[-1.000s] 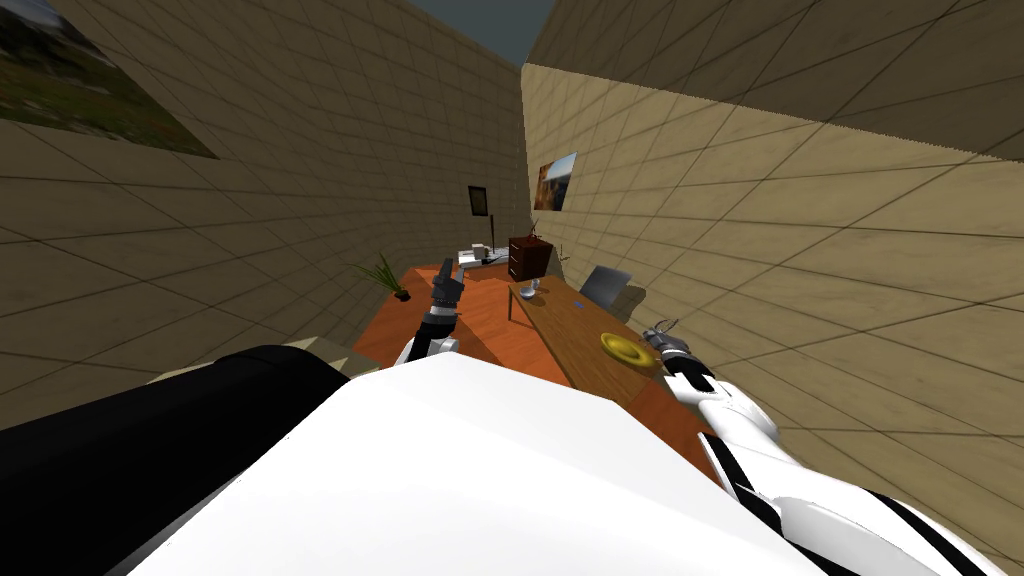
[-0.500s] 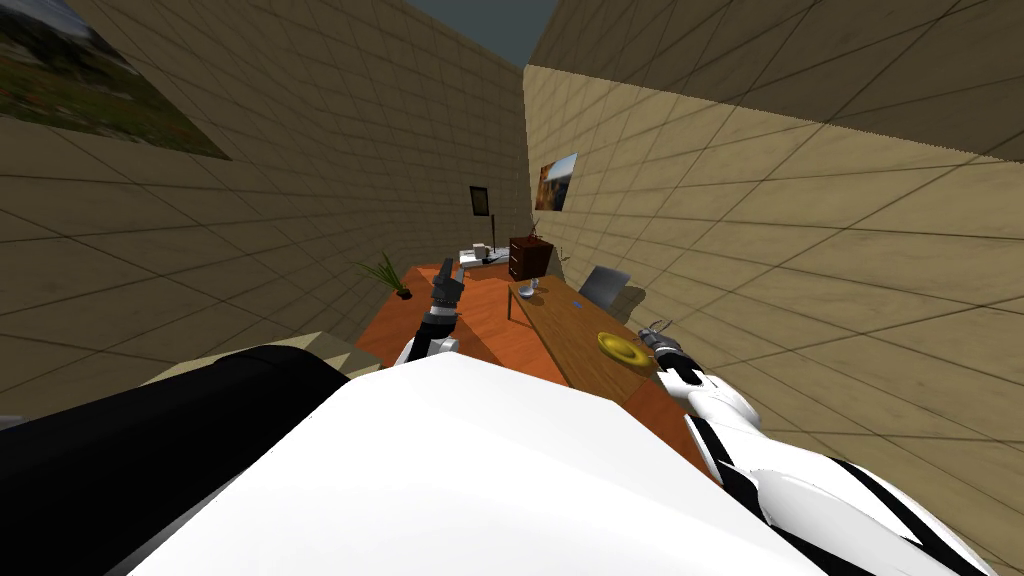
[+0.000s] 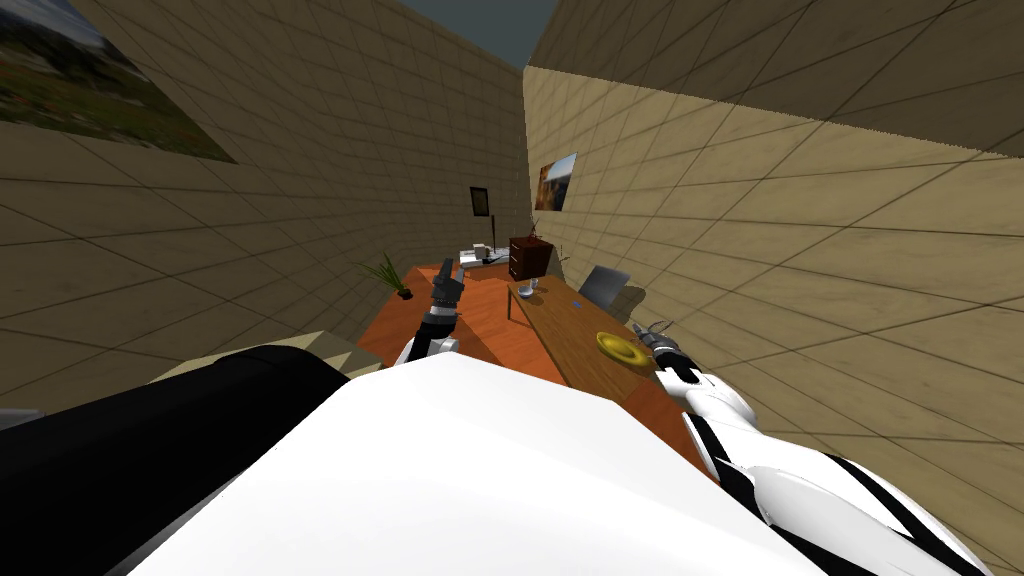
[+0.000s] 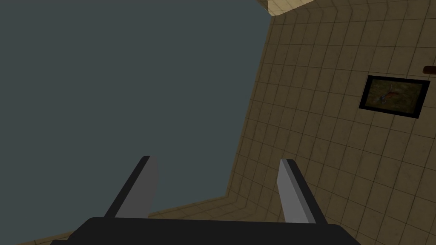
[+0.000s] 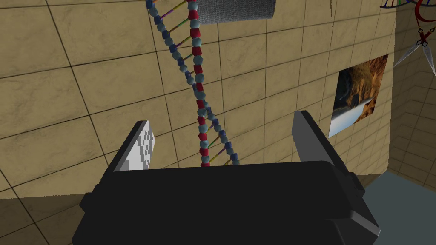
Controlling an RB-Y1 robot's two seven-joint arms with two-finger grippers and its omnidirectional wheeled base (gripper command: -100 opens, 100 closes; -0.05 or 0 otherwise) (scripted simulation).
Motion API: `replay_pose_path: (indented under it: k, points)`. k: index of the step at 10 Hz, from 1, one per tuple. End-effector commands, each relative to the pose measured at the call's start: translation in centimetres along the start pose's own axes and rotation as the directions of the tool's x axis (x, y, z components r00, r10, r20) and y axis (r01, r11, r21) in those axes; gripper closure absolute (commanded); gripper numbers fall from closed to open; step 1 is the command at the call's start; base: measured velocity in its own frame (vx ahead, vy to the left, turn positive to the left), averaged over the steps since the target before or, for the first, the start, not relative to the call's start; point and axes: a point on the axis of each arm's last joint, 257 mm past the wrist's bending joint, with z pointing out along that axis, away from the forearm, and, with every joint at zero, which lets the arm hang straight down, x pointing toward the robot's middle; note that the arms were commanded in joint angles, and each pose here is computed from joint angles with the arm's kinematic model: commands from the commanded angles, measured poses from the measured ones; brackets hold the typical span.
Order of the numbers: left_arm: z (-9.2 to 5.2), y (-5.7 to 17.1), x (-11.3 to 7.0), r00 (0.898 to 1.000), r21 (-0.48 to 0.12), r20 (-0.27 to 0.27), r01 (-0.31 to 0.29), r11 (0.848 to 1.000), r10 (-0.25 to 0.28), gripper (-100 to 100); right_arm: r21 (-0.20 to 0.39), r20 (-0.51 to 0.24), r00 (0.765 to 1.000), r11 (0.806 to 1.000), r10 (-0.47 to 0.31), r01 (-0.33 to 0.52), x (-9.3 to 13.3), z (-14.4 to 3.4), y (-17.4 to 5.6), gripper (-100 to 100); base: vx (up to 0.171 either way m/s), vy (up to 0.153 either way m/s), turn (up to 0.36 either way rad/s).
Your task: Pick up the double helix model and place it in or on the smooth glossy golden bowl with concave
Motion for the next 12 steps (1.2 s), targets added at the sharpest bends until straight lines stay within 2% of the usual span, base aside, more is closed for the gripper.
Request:
replay_pose_path:
  k: [1,2,3,4,7,9,10,12]
  points:
    - [0.0,0.0,0.0,1.0,0.0,0.0,0.0,1.0,0.0,0,0.0,0.0,1.0,1.0,0.0,0.0,0.0,0.0,0.0,-100,0.0,0.0,0.0]
    - [0.0,0.0,0.0,1.0,0.0,0.0,0.0,1.0,0.0,0,0.0,0.0,1.0,1.0,0.0,0.0,0.0,0.0,0.0,-100,0.0,0.0,0.0]
    - [0.0,0.0,0.0,1.0,0.0,0.0,0.0,1.0,0.0,0,0.0,0.0,1.0,1.0,0.0,0.0,0.0,0.0,0.0,0,0.0,0.0,0.0]
    - [0.0,0.0,0.0,1.0,0.0,0.0,0.0,1.0,0.0,0,0.006,0.034,0.998,0.999,0.044,-0.044,-1.3,1.5,2.5,-100,-0.109,-0.073,0.165]
    - [0.0,0.0,0.0,1.0,0.0,0.0,0.0,1.0,0.0,0,0.04,0.059,0.998,0.999,-0.007,0.005,-2.3,1.4,1.2,-100,-0.058,-0.075,0.026]
    - [0.0,0.0,0.0,1.0,0.0,0.0,0.0,1.0,0.0,0,0.04,0.059,0.998,0.999,-0.007,0.005,-2.3,1.4,1.2,-100,0.013,0.003,0.0]
    - [0.0,0.0,0.0,1.0,0.0,0.0,0.0,1.0,0.0,0,0.046,0.082,0.996,0.998,0.039,-0.043,-3.3,2.7,3.5,-100,-0.07,-0.081,0.15]
    - [0.0,0.0,0.0,1.0,0.0,0.0,0.0,1.0,0.0,0,0.08,0.106,0.994,0.996,0.025,-0.034,-4.3,2.6,2.2,-100,-0.085,-0.085,0.062]
